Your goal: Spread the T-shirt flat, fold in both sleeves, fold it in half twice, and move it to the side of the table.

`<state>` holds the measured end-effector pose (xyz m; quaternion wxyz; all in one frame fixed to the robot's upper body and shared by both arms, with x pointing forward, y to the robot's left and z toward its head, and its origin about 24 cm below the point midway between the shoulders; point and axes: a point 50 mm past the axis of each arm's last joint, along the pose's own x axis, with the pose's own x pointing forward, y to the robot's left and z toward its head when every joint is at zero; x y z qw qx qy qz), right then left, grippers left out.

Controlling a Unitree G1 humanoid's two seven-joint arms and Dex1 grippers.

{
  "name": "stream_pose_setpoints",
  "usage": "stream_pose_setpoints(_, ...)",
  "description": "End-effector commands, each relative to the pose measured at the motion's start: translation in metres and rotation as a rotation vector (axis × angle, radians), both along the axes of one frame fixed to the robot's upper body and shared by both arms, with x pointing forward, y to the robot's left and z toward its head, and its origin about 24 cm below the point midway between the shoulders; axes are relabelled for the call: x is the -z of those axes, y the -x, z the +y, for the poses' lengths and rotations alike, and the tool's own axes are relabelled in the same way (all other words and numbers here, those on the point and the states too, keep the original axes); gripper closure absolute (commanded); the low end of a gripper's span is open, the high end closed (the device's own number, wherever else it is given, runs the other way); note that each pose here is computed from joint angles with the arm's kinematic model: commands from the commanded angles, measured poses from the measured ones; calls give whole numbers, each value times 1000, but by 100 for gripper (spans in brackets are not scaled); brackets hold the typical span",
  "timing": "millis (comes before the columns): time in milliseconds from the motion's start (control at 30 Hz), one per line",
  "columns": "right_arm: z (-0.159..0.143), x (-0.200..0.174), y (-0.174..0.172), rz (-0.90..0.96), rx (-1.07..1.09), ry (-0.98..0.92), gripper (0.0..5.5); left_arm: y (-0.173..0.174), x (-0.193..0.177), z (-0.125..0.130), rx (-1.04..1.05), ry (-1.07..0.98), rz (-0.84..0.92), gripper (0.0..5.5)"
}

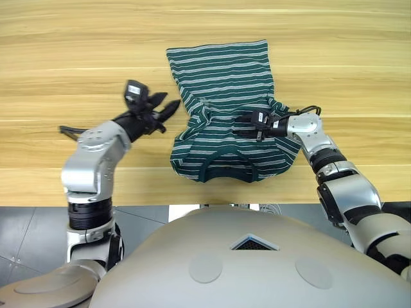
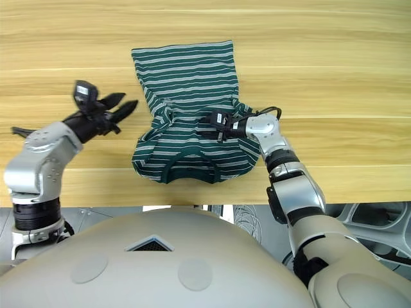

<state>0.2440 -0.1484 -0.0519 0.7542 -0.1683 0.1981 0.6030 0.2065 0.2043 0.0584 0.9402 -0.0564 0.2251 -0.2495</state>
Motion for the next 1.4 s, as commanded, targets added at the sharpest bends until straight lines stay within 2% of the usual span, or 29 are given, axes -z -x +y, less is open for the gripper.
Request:
stream_pose_setpoints(33,-8,15,17,77,-1,55,342,5,21,39,-125,92,69,338)
stream_pose_setpoints(167,-8,15,17,77,-1,56,342,18,56,47,-165,243,202,338)
stream_pose_setpoints(300,-10,15,18,77,11,55,342,29,77,31,-104,340,308,338)
stream_pose_setpoints(400,-12,16,20,79,20,55,342,42,76,20,-5,400,317,338)
stream_pose_setpoints(533,-13,17,19,82,26,58,342,52,71,25,147,381,245,338)
stream_pose_setpoints(600,-13,17,19,82,29,57,342,54,67,32,246,296,113,338)
stream_pose_setpoints(733,-14,16,20,82,33,55,342,45,78,42,365,-26,-98,265)
stream_pose_setpoints(867,-14,16,18,83,29,56,342,45,97,29,499,-150,-177,200)
stream_pose_setpoints(933,-14,15,17,81,27,58,342,48,107,22,540,-158,-169,179)
stream_pose_setpoints(1067,-14,14,15,78,28,60,342,47,115,16,544,-121,-164,179)
stream_pose_setpoints(1400,-11,14,15,73,21,63,342,39,105,6,509,31,-197,179)
